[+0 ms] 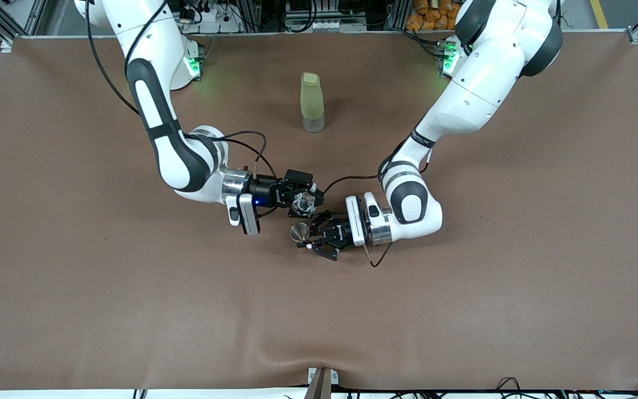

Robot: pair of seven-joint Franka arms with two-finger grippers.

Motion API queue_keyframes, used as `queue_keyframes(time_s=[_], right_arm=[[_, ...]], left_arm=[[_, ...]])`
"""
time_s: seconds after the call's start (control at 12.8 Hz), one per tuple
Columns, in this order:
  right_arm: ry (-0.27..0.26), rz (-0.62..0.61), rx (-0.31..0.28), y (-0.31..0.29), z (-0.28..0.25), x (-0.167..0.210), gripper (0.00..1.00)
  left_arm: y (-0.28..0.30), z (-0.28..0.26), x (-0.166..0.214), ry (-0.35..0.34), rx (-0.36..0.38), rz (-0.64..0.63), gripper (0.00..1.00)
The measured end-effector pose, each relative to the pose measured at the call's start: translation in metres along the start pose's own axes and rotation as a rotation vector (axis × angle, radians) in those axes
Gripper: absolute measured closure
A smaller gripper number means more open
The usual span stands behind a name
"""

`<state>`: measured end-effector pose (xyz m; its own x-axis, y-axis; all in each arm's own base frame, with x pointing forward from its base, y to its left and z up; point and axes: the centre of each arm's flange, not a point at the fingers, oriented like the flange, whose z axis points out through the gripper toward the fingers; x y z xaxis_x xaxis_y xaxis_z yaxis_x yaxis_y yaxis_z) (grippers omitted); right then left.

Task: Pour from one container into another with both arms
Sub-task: 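Tilt the right gripper to pour the beaker into the jigger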

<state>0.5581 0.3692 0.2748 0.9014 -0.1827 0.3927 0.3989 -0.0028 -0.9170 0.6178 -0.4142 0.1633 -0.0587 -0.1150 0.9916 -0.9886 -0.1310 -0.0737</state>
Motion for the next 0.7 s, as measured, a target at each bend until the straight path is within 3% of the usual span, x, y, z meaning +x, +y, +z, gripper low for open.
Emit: queue_keyframes(time_s=[0.7], right_arm=[[0.005, 0.165, 0.006, -0.0033, 0.0001, 0.0061, 0.84]], left_arm=[[0.0005, -0.0072, -0.0080, 0.005, -0.003, -0.005, 0.79]])
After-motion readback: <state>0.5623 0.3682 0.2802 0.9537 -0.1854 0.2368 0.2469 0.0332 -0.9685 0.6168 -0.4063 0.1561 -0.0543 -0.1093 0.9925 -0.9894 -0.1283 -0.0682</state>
